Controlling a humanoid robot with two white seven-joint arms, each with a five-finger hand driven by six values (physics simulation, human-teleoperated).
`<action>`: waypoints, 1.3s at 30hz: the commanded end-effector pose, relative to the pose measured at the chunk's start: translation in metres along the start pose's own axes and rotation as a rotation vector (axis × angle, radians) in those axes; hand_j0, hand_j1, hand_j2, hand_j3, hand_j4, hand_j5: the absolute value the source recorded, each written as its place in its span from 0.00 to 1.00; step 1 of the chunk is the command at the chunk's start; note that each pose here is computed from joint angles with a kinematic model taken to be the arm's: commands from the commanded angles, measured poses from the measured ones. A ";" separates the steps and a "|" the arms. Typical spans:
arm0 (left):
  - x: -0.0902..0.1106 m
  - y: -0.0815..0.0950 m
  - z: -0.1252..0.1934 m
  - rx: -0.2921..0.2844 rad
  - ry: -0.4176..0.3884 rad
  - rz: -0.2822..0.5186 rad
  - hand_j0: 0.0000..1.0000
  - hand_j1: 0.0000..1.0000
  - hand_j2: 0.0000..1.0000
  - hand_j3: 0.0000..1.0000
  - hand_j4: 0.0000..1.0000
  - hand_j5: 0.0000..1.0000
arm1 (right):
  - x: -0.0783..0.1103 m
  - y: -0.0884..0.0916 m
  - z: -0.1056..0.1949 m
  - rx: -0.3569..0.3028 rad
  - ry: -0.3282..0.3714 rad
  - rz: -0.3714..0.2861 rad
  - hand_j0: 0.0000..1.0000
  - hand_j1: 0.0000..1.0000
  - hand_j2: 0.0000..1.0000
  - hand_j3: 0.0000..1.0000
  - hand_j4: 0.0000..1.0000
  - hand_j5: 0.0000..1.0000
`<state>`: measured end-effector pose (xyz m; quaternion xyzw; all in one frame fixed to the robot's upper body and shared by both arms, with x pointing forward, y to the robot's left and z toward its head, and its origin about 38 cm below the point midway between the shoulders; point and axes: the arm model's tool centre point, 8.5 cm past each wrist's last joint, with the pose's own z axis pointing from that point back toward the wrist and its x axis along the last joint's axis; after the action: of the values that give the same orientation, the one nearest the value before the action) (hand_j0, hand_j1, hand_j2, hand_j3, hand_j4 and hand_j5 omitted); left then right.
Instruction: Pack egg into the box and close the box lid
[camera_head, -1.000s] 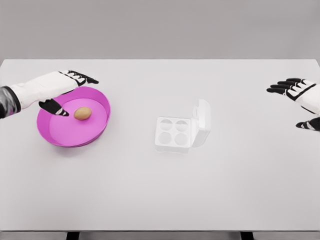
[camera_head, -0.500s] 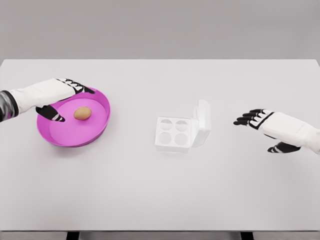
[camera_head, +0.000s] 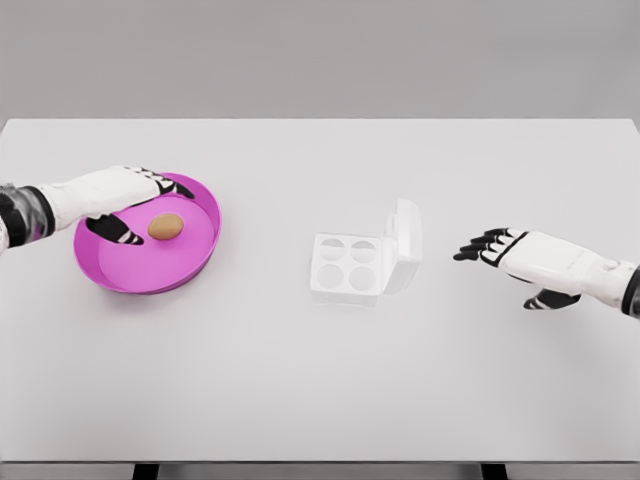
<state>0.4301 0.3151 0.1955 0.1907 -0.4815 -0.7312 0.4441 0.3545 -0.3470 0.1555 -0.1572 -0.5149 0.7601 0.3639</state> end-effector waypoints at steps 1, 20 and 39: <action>-0.002 -0.005 -0.004 -0.009 0.003 0.014 0.85 0.85 0.85 0.85 0.85 0.85 | 0.001 0.001 -0.001 0.001 -0.002 -0.005 1.00 1.00 1.00 1.00 1.00 1.00; -0.005 -0.019 -0.024 -0.031 0.082 0.131 0.83 0.83 0.83 0.83 0.83 0.83 | -0.002 -0.002 0.004 0.003 0.007 0.003 1.00 1.00 1.00 1.00 1.00 1.00; -0.001 -0.024 -0.038 -0.044 0.070 0.150 0.79 0.79 0.79 0.79 0.79 0.79 | -0.003 0.000 0.004 0.006 0.010 -0.004 1.00 1.00 1.00 1.00 1.00 1.00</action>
<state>0.4460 0.2995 0.1585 0.1712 -0.4633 -0.6986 0.5177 0.3544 -0.3514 0.1564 -0.1602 -0.5101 0.7618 0.3658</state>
